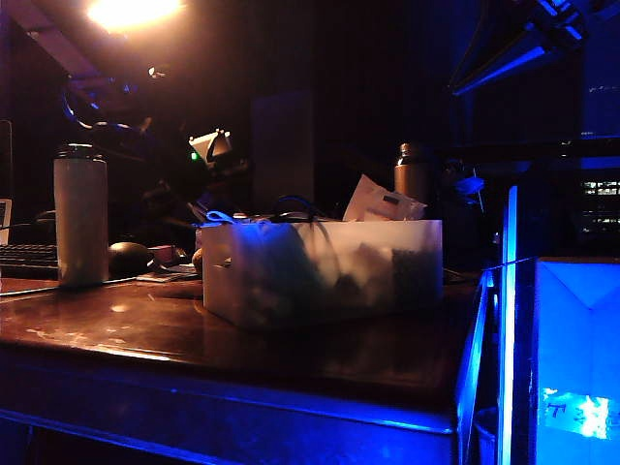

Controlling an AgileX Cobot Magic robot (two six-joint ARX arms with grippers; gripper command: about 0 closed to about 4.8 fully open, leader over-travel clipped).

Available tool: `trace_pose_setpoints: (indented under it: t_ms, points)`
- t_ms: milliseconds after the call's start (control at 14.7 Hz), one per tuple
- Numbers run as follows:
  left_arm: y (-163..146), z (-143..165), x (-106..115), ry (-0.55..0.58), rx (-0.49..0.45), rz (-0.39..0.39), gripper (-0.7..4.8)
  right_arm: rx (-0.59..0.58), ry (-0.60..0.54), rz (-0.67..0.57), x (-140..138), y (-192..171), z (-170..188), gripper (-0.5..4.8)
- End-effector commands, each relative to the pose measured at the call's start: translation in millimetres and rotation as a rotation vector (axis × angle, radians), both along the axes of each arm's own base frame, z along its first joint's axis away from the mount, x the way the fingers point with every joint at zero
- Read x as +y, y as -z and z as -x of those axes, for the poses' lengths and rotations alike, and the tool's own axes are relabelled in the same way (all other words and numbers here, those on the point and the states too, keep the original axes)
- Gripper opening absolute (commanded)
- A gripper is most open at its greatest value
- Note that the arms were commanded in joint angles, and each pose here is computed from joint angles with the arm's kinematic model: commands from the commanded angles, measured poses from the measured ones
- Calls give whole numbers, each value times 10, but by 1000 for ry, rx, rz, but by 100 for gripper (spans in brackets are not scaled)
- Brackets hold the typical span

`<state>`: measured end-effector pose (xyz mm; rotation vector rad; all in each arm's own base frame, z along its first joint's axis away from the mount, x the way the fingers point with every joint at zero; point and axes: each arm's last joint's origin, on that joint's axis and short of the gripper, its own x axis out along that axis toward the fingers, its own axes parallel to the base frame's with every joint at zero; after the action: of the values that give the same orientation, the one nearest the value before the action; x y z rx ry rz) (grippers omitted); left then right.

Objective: Pick up the kiwi and place it into the translucent box.

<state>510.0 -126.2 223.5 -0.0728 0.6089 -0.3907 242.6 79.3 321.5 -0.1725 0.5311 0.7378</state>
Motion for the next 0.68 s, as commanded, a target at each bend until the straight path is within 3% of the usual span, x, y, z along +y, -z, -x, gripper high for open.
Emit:
trace_pose_setpoints:
  t_ms: [68,340,679]
  points:
    - [123,-13,-21,8,36,-18,479,-25,-13,-17,9,-36,-6,-1]
    - [279,3,-22,30,108,-52,479,-28,-22,-24,12,-41,-7,-1]
    - [285,11,-26,32,109,-77,479,-66,-20,-40,18,-76,-26,-1]
